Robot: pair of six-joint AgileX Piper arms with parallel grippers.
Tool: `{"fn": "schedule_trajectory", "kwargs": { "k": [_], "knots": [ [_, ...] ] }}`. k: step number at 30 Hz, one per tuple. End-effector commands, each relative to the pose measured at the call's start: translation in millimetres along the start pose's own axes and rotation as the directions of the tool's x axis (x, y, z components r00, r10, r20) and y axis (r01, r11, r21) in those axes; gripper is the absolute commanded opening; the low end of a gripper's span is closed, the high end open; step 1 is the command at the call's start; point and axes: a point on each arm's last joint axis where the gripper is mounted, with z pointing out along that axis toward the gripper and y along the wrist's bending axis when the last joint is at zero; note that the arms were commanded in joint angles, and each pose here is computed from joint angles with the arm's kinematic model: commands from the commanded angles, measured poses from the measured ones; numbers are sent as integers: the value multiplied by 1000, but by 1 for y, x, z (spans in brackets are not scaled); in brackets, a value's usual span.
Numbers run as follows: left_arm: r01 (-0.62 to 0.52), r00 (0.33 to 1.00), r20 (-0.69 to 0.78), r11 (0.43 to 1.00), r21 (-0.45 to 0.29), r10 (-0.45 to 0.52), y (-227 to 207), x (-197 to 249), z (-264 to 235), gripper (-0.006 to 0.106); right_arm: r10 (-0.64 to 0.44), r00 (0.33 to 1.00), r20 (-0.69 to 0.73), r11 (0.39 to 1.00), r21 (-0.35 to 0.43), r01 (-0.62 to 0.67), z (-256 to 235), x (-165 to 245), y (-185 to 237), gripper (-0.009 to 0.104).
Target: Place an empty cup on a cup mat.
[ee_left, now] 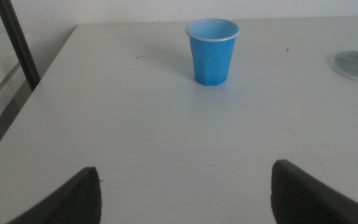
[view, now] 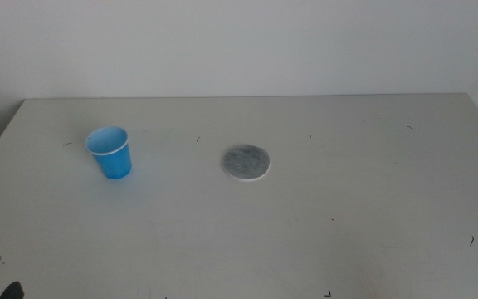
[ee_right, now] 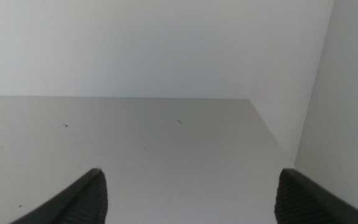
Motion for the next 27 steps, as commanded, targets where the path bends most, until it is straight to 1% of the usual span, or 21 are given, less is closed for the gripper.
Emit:
{"fn": "schedule_trajectory", "kwargs": {
  "k": [1,5,12,16,23,27],
  "knots": [
    [21,992,125,1000,3,-21,0,-22,-5,105,-17,994,109,1000,-1,17,-3,-12,0,94],
    [30,995,91,1000,3,-30,-1,-44,-3,105,-17,994,109,1000,-1,17,-3,-12,0,94],
    [65,998,9,998,2,-65,-2,-105,15,105,-17,994,109,1000,-1,17,-3,-12,0,94],
    [66,998,-14,998,2,-66,-3,-154,36,105,-17,994,109,1000,-1,17,-3,-12,0,94],
    [65,986,-156,998,6,-63,-5,-223,77,105,-17,994,109,1000,-1,17,-3,-12,0,94],
    [63,980,-188,998,11,-60,-6,-262,100,105,-17,994,109,1000,-1,17,-3,-12,0,94]
  ]
}}
